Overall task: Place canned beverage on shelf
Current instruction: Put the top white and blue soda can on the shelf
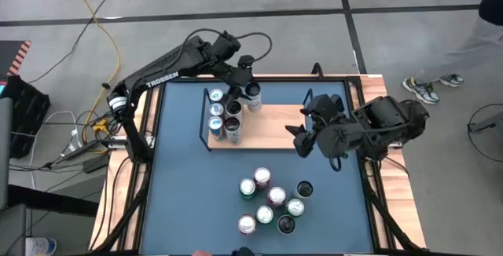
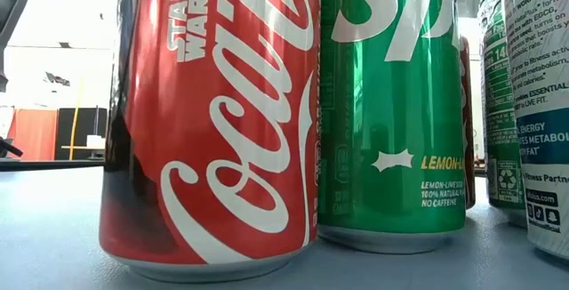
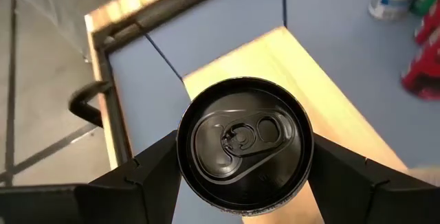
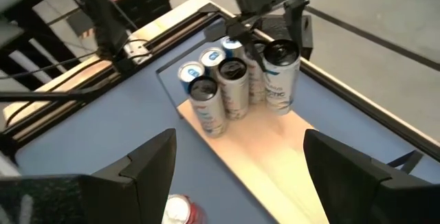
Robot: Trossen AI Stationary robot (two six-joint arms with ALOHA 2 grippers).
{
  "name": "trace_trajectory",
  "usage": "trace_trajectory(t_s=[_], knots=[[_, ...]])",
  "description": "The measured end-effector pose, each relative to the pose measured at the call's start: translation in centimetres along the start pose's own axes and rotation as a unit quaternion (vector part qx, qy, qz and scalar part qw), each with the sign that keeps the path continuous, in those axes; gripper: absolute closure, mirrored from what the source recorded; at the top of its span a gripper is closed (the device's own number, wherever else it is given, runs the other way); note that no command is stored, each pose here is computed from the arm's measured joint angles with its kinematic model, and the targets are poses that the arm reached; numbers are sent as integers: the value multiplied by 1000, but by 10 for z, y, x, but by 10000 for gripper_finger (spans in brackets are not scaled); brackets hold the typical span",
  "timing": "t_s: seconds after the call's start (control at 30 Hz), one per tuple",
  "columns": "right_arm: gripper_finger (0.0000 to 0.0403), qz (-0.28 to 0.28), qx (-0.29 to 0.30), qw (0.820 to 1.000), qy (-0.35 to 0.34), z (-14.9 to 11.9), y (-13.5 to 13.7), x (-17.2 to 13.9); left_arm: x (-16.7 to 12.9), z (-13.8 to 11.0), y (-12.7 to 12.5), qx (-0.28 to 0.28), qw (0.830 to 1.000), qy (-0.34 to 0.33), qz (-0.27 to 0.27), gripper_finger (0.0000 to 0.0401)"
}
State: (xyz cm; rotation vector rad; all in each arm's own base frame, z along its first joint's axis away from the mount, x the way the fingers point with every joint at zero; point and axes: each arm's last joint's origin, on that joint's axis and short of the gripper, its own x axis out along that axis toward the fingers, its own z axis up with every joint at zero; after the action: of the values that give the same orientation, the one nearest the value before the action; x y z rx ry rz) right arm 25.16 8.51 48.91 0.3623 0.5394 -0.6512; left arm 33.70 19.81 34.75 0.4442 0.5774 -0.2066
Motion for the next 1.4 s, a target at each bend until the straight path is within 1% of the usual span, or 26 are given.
trace_trajectory(t_s=[0.1, 0.3, 0.43, 0.67, 0.8, 0.87, 0.93, 1.13, 1.23, 1.4], knots=[[101, -8, 5, 1000, -1, 3, -3, 4, -3, 0, 6, -1, 1000, -17, 15, 157], [101, -17, 11, 1000, -3, 7, -6, 8, -3, 0, 8, 9, 999, -14, 29, 157], [101, -17, 1, 1000, -2, 7, -6, 8, -1, -2, 8, 11, 999, -21, 30, 157], [101, -17, -1, 1000, -2, 7, -6, 8, 11, -17, 2, -10, 999, 12, 37, 157], [101, -17, -2, 1000, -2, 7, -6, 8, 11, -14, 3, -16, 999, 2, 43, 156], [101, -17, -2, 1000, -2, 7, -6, 8, 11, -14, 3, -32, 999, -1, 39, 156], [101, -17, -3, 1000, -2, 7, -6, 8, 12, -14, 1, -38, 999, 6, 34, 156], [101, -18, -11, 1000, -2, 7, -6, 8, 17, -8, -5, -20, 998, 23, 46, 156], [101, -18, -13, 1000, -3, 7, -6, 8, 18, -9, -7, -32, 998, 26, 40, 156], [101, -18, -14, 1000, -3, 7, -6, 8, 17, -10, -6, -43, 997, 39, 51, 156]])
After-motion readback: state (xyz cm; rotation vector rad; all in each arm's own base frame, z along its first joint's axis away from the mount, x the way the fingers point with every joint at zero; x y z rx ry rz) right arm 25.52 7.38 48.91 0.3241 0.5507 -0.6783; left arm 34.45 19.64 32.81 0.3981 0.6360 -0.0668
